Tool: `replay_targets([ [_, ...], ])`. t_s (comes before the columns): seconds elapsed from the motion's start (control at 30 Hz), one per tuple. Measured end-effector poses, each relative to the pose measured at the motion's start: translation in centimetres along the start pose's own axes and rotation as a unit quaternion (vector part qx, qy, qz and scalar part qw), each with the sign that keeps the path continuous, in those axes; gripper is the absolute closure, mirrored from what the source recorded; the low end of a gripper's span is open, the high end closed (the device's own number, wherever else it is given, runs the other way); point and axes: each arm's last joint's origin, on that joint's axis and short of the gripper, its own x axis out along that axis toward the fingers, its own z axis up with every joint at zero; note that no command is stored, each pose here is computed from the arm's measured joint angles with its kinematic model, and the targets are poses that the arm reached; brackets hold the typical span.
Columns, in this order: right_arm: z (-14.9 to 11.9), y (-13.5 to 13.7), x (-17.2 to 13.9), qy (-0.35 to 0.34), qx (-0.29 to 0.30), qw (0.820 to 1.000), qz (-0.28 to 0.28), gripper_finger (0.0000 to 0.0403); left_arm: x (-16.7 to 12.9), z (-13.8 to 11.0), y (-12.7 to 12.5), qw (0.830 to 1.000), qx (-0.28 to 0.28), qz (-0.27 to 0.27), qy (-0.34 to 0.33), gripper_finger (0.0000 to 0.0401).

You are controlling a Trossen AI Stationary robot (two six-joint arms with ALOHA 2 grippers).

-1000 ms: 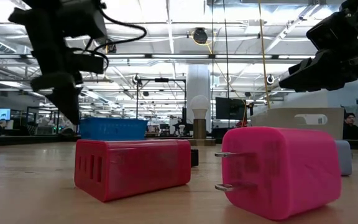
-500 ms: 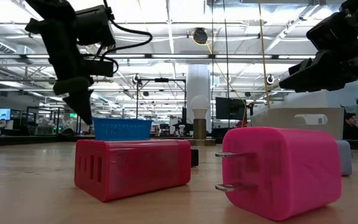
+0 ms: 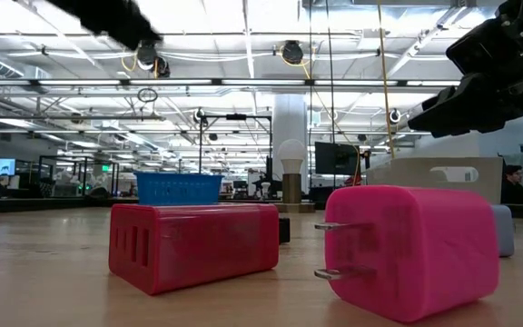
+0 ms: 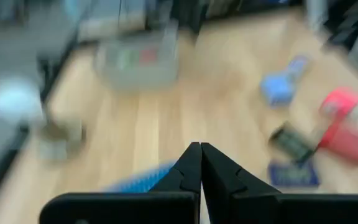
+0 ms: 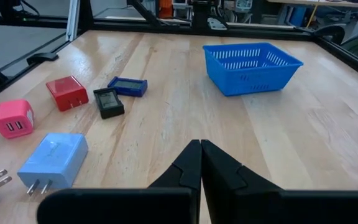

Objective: Pick & Place Office items
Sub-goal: Put the light blue charger adapter into the gray bin

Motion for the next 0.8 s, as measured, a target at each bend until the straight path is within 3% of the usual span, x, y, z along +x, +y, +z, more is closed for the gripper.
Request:
replay_targets([
  [0.1, 0.0, 0.0, 0.0, 0.0, 0.008, 1.0, 0.0, 0.0403, -2.2, 1.2, 0.3, 0.997, 0.015, 0.002, -0.079, 0.0395],
  [0.3, -0.6, -0.1, -0.2, -0.001, 0.017, 1.0, 0.0, 0.0403, -5.5, 0.8, 0.9, 0.991, -0.013, 0.055, -0.118, 0.0395],
  [0.47, -0.8, -0.1, -0.5, -0.038, 0.028, 0.999, 0.003, 0.0403, -6.1, -2.9, 0.5, 0.985, -0.027, 0.059, -0.157, 0.0399],
  [0.6, -0.3, -0.1, -0.5, -0.064, 0.031, 0.997, 0.004, 0.0403, -6.4, -6.0, 0.3, 0.978, -0.042, 0.092, -0.18, 0.0395],
  [0.8, -0.1, -0.1, -0.6, -0.077, 0.016, 0.997, 0.003, 0.0403, -7.4, -8.8, 0.1, 0.972, -0.056, 0.105, -0.202, 0.0397],
])
